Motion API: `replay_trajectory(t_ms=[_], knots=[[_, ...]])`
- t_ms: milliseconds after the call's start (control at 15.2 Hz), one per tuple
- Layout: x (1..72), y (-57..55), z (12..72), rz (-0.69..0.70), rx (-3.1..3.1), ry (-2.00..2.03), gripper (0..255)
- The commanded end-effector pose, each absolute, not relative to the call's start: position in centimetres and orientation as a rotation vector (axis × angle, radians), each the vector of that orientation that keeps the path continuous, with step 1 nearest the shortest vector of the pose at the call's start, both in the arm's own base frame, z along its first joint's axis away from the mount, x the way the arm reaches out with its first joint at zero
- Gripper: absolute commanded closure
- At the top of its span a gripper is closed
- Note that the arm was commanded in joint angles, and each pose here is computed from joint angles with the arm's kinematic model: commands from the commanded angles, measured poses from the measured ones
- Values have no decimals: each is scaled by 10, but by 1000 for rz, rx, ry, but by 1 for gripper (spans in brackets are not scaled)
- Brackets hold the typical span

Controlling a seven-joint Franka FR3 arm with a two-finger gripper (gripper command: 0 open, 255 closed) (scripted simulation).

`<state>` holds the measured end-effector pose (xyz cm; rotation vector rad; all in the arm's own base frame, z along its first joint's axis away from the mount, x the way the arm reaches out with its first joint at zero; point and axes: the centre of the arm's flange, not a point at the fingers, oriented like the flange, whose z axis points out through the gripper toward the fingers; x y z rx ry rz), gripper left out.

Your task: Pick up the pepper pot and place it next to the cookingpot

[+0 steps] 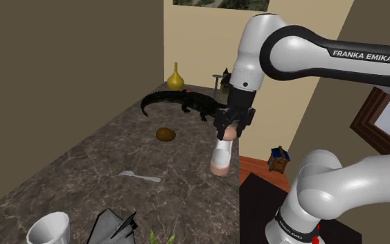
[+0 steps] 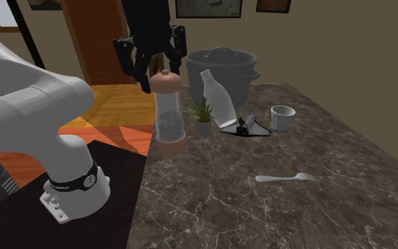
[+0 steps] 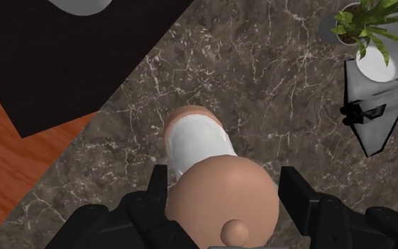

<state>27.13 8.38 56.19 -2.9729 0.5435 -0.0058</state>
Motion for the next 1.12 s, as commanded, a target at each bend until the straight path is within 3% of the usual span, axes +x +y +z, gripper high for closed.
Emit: replay_trajectory(t_ms=[0,1056], knots=[[270,84,573,-6,-2973,544,255],[270,84,657,-6,-2973,544,255]])
